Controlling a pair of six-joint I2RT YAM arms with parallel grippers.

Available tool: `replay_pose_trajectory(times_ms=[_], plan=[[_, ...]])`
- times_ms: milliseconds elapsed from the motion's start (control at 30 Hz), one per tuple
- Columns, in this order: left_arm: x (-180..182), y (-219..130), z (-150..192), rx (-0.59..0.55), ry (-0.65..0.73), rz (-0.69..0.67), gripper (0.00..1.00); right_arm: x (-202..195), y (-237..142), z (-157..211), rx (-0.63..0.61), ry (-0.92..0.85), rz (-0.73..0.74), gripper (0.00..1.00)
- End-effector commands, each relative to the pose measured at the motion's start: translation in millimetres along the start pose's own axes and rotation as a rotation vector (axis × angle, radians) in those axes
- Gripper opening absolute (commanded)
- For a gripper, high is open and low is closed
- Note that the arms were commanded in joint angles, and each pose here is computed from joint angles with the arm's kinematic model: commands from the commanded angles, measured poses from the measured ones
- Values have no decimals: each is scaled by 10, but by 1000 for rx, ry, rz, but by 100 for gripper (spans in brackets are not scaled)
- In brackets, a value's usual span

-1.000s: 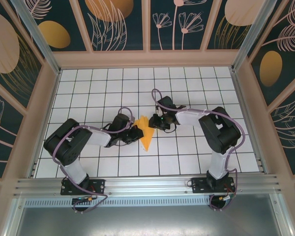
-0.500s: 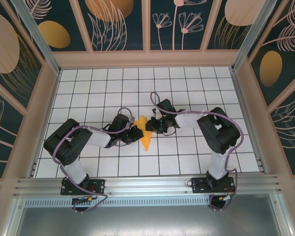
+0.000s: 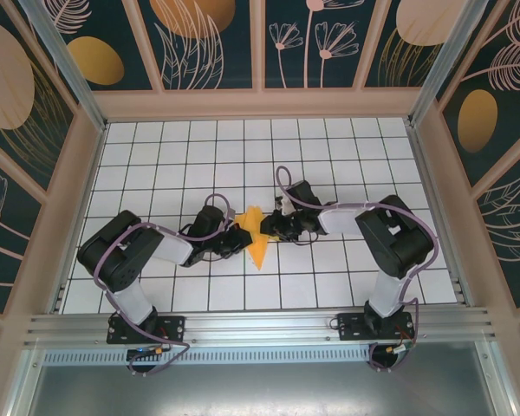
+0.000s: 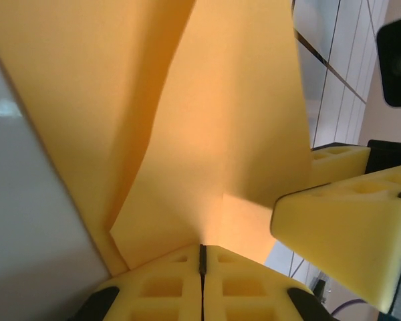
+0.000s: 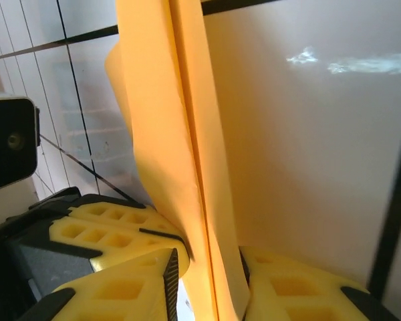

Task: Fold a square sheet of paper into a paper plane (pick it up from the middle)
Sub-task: Turn over the paper at the bottom-center of the table.

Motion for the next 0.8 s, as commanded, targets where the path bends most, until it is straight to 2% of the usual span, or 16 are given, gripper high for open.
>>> replay_pose_trajectory(times_ms=[0, 367, 567, 767], plan=[[-107, -20, -4, -10, -1, 64, 9, 201, -91, 6, -4, -27, -61, 33], [-138, -35, -1, -16, -8, 92, 8, 125, 131, -2, -16, -30, 39, 32], [-76, -86, 26, -33, -18, 54, 5, 91, 222, -24, -6, -32, 35, 26], [-69, -90, 33, -30, -13, 45, 2, 204, 257, -26, 24, -60, -40, 27]])
Point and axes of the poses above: each hand's point on the last joint's axis, 136 mm out from that joint toward the fingers, its own y axis out along the fingers, its own x axis along the line the jaws close on, z = x × y, the point moved 5 cm from there along -y, back along the fingers, and after that the axes turned 12 degrees about y, right-handed, at the moved point
